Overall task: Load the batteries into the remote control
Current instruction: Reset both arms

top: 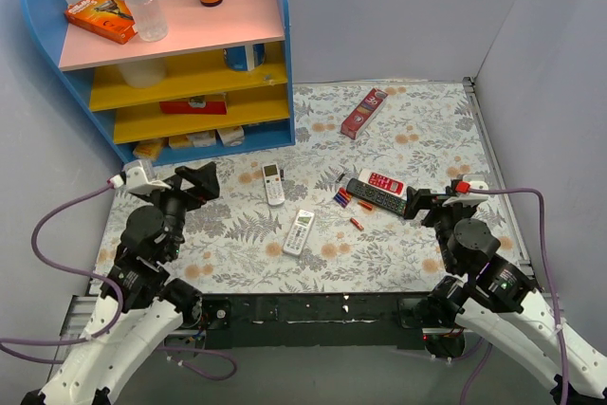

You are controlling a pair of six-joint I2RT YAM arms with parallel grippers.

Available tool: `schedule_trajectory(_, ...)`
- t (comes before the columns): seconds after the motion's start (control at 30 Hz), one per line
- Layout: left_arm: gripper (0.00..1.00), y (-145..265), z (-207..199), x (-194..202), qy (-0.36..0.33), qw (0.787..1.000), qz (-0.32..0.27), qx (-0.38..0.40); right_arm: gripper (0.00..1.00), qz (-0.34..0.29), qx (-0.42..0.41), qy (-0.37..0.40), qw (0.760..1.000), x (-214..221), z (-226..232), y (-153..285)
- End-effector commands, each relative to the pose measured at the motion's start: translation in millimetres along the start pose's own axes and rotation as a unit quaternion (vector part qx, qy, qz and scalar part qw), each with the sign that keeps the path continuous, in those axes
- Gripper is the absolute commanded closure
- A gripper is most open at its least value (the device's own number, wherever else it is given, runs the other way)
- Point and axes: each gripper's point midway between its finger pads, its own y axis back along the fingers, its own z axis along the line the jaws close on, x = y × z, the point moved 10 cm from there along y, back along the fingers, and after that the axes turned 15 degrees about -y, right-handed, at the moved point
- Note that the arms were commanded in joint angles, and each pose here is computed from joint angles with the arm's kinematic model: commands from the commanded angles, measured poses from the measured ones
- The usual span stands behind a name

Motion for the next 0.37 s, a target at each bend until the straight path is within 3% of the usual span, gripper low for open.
schedule_trajectory(0.0,0.02,4.9,17.7,-0.5,0.004,0.996,-0.061,-0.063,0.06,-0.031,0.002,-0.008,0.999,-7.1,2.2,-3.2)
schedule_trajectory(0.33,0.02,0.7,16.0,8.2,0.000,0.997,-0.049,-0.051,0.09,-0.025,-0.005,-0.011,1.000,-6.3,3.2,-2.4)
